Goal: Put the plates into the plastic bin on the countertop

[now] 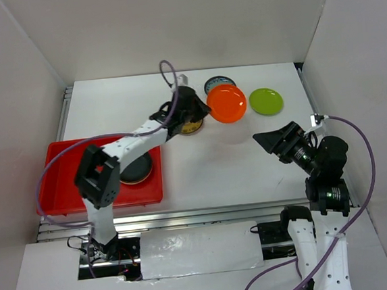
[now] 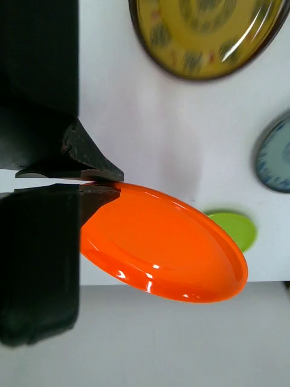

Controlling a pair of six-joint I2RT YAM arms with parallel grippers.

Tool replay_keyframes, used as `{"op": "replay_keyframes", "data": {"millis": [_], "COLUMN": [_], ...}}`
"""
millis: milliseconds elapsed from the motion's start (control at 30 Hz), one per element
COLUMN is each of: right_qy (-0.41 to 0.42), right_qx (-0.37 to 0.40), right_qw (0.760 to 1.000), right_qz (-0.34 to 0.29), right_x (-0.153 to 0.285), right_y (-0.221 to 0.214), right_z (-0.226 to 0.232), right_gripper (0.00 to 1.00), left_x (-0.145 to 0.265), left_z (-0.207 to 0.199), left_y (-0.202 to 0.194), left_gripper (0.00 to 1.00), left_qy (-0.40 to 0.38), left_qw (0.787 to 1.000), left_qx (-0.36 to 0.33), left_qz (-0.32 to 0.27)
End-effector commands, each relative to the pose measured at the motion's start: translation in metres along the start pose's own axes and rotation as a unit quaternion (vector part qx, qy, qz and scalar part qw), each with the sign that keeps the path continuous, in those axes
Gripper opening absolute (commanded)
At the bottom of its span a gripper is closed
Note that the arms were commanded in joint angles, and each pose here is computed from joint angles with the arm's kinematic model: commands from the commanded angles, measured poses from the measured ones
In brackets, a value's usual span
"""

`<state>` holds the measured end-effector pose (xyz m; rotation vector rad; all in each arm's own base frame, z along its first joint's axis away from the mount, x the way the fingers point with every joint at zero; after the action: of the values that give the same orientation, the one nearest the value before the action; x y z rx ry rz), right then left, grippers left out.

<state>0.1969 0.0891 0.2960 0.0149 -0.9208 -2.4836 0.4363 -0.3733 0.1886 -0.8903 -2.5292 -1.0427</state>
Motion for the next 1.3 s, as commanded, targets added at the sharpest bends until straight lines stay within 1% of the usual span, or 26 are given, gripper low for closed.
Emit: {"op": "replay_keyframes", "data": {"millis": [0, 33, 67, 100, 133, 167, 200, 233, 300, 333, 367, 400, 433, 467, 567, 633, 667, 833, 1000, 1033, 1067, 1133, 1167, 1233, 1267], "right_qy": [-0.001, -0.007, -0.010, -0.013, -0.020, -0.028, -0.028, -0.035, -0.040, -0.042, -0.042, -0.041, -0.040, -0.038, -0.035, -0.038, -0.039, -0.042, -0.041, -0.040, -0.040, -0.044, -0.048, -0.051, -0.052], "right_qx": [0.012, 0.002, -0.001, -0.002, -0.006, -0.009, -0.008, -0.013, -0.015, -0.017, -0.019, -0.018, -0.023, -0.025, -0.027, -0.026, -0.025, -0.023, -0.029, -0.029, -0.027, -0.022, -0.022, -0.018, -0.018], "right_qw": [1.000, 1.000, 1.000, 1.000, 1.000, 1.000, 1.000, 0.999, 0.999, 0.999, 0.999, 0.999, 0.999, 0.999, 0.999, 0.999, 0.999, 0.999, 0.998, 0.998, 0.999, 0.998, 0.998, 0.998, 0.997], "right_qz": [-0.017, -0.011, -0.009, -0.010, -0.007, -0.004, -0.007, -0.003, -0.001, 0.002, 0.002, 0.001, 0.005, 0.007, 0.011, 0.013, 0.011, 0.013, 0.022, 0.024, 0.026, 0.034, 0.038, 0.044, 0.045], "right_x": [-0.011, -0.016, -0.019, -0.023, -0.027, -0.031, -0.033, -0.036, -0.039, -0.041, -0.042, -0.044, -0.046, -0.047, -0.052, -0.055, -0.056, -0.061, -0.068, -0.069, -0.070, -0.074, -0.076, -0.081, -0.085], "right_y": [0.011, 0.010, 0.010, 0.011, 0.011, 0.010, 0.012, 0.012, 0.013, 0.013, 0.013, 0.014, 0.013, 0.012, 0.013, 0.012, 0.013, 0.014, 0.010, 0.009, 0.009, 0.006, 0.004, 0.001, 0.000], "right_z": [-0.008, -0.014, -0.017, -0.022, -0.028, -0.035, -0.037, -0.041, -0.045, -0.047, -0.048, -0.047, -0.048, -0.047, -0.045, -0.046, -0.045, -0.046, -0.049, -0.049, -0.049, -0.049, -0.051, -0.051, -0.052], "right_gripper": [1.00, 1.00, 1.00, 1.00, 1.00, 1.00, 1.00, 1.00, 1.00, 1.00, 1.00, 1.00, 1.00, 1.00, 1.00, 1.00, 1.00, 1.00, 1.00, 1.00, 1.00, 1.00, 1.00, 1.00, 1.00], "left_x": [0.048, 0.056, 0.083, 0.096, 0.119, 0.132, 0.148, 0.174, 0.202, 0.221, 0.236, 0.246, 0.256, 0.266, 0.279, 0.279, 0.281, 0.279, 0.272, 0.269, 0.269, 0.270, 0.271, 0.276, 0.277], "left_z": [0.013, 0.035, 0.035, 0.063, 0.078, 0.099, 0.125, 0.146, 0.172, 0.180, 0.201, 0.211, 0.223, 0.240, 0.267, 0.276, 0.281, 0.281, 0.290, 0.292, 0.295, 0.298, 0.300, 0.300, 0.299], "left_y": [0.064, 0.062, 0.081, 0.092, 0.098, 0.113, 0.109, 0.125, 0.132, 0.126, 0.138, 0.140, 0.132, 0.136, 0.128, 0.115, 0.117, 0.102, 0.091, 0.088, 0.086, 0.083, 0.082, 0.079, 0.079], "left_gripper": [0.00, 0.00, 0.00, 0.00, 0.00, 0.00, 0.00, 0.00, 0.00, 0.00, 0.00, 0.00, 0.00, 0.00, 0.00, 0.00, 0.00, 0.00, 0.00, 0.04, 0.19, 0.31, 0.41, 0.50, 0.58], "left_qy": [-0.007, 0.023, 0.023, 0.062, 0.078, 0.096, 0.136, 0.154, 0.173, 0.162, 0.180, 0.188, 0.203, 0.227, 0.248, 0.248, 0.246, 0.240, 0.245, 0.246, 0.252, 0.260, 0.265, 0.269, 0.267], "left_qw": [1.000, 0.999, 0.999, 0.996, 0.995, 0.992, 0.988, 0.983, 0.979, 0.980, 0.973, 0.970, 0.967, 0.959, 0.950, 0.951, 0.950, 0.954, 0.956, 0.956, 0.954, 0.953, 0.951, 0.949, 0.950], "left_qx": [0.014, 0.017, 0.023, 0.032, 0.038, 0.038, 0.045, 0.060, 0.069, 0.076, 0.090, 0.098, 0.103, 0.115, 0.136, 0.142, 0.149, 0.144, 0.140, 0.141, 0.142, 0.141, 0.143, 0.143, 0.141], "left_qz": [-0.027, -0.022, -0.042, -0.046, -0.057, -0.069, -0.051, -0.074, -0.089, -0.093, -0.115, -0.123, -0.115, -0.126, -0.129, -0.116, -0.121, -0.103, -0.086, -0.077, -0.074, -0.070, -0.072, -0.077, -0.077]}}
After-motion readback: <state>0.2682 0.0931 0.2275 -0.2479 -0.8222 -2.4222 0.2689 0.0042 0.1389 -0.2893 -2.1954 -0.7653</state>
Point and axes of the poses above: each gripper's point midway between its finger pads, its own x axis back along the fingers, its own z axis along the line the jaws close on, y = z × x, the point moved 1 cm from there along x, back along the fingers, and after that the axes turned 3 degrees about x, right-handed, at the moved point
